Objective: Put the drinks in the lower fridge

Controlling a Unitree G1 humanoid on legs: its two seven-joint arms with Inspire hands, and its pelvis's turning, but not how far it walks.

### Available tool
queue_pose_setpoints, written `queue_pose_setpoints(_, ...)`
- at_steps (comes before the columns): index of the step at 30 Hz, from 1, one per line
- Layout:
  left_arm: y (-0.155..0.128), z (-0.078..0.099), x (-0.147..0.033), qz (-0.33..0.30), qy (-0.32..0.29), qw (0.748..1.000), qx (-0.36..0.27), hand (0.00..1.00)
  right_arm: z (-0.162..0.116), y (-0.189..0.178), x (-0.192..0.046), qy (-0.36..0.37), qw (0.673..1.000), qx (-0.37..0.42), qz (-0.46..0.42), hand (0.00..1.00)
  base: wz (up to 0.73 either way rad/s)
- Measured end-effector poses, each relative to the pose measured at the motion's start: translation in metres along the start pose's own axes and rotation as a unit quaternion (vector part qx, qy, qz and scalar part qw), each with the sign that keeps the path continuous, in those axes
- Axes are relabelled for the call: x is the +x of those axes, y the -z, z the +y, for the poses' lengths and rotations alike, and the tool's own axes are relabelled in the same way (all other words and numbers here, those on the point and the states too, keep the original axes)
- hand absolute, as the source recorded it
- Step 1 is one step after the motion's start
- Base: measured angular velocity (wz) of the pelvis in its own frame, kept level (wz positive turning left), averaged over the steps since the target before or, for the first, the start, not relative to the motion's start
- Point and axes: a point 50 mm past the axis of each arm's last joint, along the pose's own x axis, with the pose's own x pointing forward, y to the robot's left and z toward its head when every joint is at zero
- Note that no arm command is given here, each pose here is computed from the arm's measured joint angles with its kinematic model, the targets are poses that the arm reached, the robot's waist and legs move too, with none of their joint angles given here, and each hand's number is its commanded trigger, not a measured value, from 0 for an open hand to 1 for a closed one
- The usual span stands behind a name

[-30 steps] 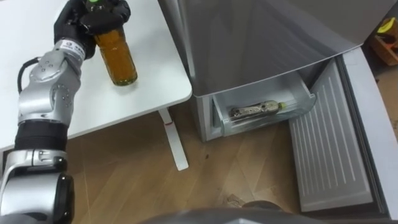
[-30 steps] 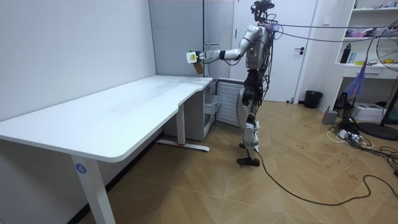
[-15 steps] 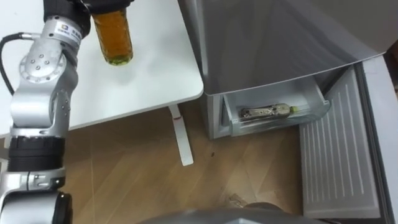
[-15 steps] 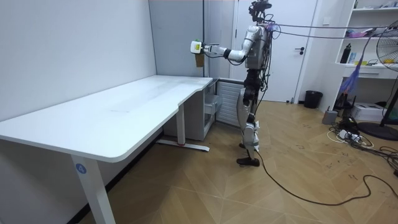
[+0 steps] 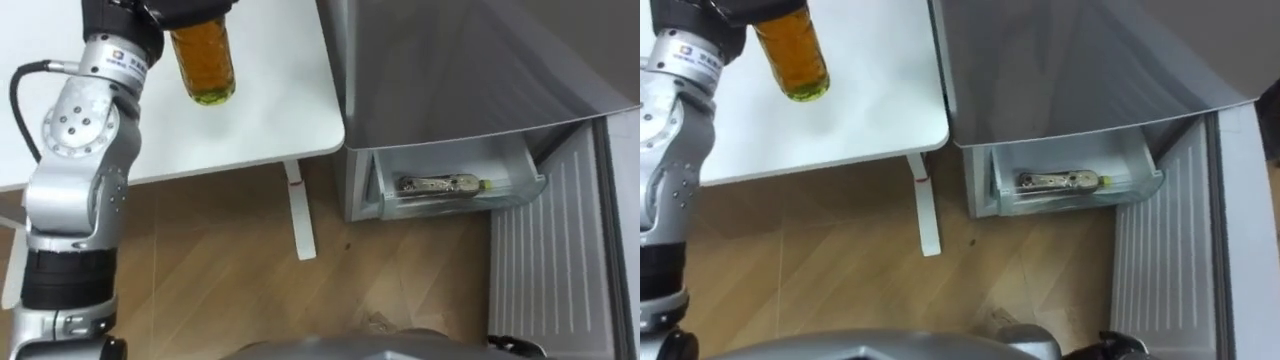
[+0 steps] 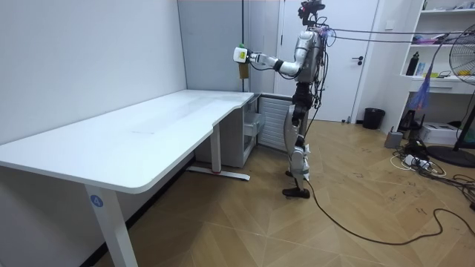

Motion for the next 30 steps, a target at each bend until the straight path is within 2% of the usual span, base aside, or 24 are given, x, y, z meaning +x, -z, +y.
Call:
queue_pose_setpoints(3, 0.014, -0.005, -0.01, 0.023, 0.005, 0.999, -0.037, 1.0, 0.001, -0.008, 0.0, 0.008, 1.0, -0.006, -0.017, 0.0, 0.01)
queue_pose_setpoints(11, 0.044, -0.008, -0.033, 0.083, -0.003, 0.994, -0.076, 1.0, 0.013, -0.035, -0.002, -0.005, 0.997, -0.021, -0.076, 0.0, 0.1)
queue_pose_setpoints(17, 0.066, -0.028, -0.052, 0.136, 0.045, 0.982, -0.121, 1.0, 0.032, -0.053, -0.003, -0.035, 0.992, -0.056, -0.108, 0.0, 0.12)
queue_pose_setpoints(26, 0.089, -0.04, -0.069, 0.194, 0.07, 0.97, -0.128, 1.0, 0.048, -0.074, -0.008, -0.089, 0.981, -0.088, -0.145, 0.0, 0.08)
queue_pose_setpoints(30, 0.1, -0.045, -0.075, 0.221, 0.086, 0.964, -0.12, 1.0, 0.062, -0.094, -0.017, -0.121, 0.967, -0.12, -0.191, 0.0, 0.04)
